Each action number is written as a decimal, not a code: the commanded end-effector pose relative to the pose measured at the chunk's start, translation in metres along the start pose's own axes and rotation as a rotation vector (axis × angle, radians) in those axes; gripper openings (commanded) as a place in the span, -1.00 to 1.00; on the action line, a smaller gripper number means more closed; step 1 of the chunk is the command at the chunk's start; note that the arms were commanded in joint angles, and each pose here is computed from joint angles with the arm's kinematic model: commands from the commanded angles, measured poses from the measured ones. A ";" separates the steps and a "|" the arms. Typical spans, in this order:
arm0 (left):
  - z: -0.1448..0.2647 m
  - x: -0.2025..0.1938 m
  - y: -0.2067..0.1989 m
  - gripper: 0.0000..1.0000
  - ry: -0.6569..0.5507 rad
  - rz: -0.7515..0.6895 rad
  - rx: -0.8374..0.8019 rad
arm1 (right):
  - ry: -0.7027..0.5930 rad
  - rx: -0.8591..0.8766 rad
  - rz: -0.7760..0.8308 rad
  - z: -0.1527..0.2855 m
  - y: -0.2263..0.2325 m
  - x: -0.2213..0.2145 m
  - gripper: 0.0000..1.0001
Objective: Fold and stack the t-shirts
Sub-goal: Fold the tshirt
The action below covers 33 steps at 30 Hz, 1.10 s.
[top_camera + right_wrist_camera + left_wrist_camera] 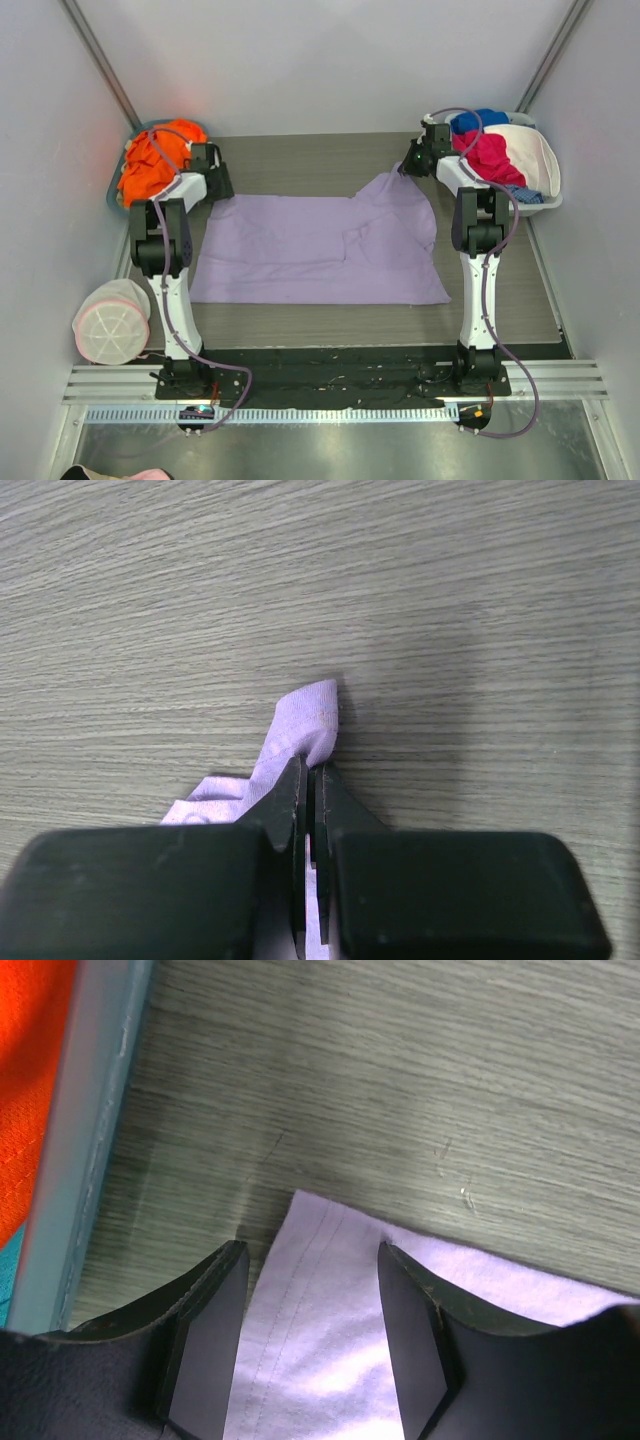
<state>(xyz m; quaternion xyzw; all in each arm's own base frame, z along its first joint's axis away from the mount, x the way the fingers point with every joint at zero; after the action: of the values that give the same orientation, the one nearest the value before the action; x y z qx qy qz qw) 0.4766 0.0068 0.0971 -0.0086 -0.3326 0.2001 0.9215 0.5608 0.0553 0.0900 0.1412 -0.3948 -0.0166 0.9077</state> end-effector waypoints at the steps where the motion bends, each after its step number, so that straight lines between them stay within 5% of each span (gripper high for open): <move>1: -0.013 0.003 0.013 0.17 -0.012 0.009 0.057 | 0.014 0.006 -0.010 -0.004 -0.002 -0.001 -0.98; 7: -0.022 0.000 0.014 0.15 0.001 -0.001 0.073 | 0.017 0.004 -0.009 -0.003 -0.004 -0.001 -0.98; 13: -0.025 -0.001 0.015 -0.09 0.012 -0.004 0.079 | 0.015 0.004 -0.010 -0.003 -0.004 0.000 -0.98; 17: -0.024 -0.002 0.016 -0.67 0.015 -0.005 0.081 | 0.015 0.000 -0.011 -0.002 -0.006 0.000 -0.98; 21: -0.022 -0.004 0.016 -1.00 0.018 -0.005 0.081 | 0.017 0.001 -0.010 -0.003 -0.006 0.000 -0.98; 33: -0.002 0.006 0.005 -1.00 -0.015 0.016 0.038 | -0.022 -0.032 -0.003 0.012 -0.003 0.014 -0.98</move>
<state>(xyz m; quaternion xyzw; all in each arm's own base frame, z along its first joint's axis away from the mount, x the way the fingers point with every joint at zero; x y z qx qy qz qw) 0.4893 0.0117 0.0950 0.0027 -0.3456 0.2080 0.9150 0.5615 0.0519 0.0902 0.1425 -0.3941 -0.0194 0.9077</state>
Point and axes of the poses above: each gripper's point midway between its finger pads, its own z axis back along the fingers, its own y axis along the line the jaws close on, x = y × z, the point moved 9 cm from there along z, back along the fingers, and after that the axes turned 8 degrees about z, right-handed, at the moved point
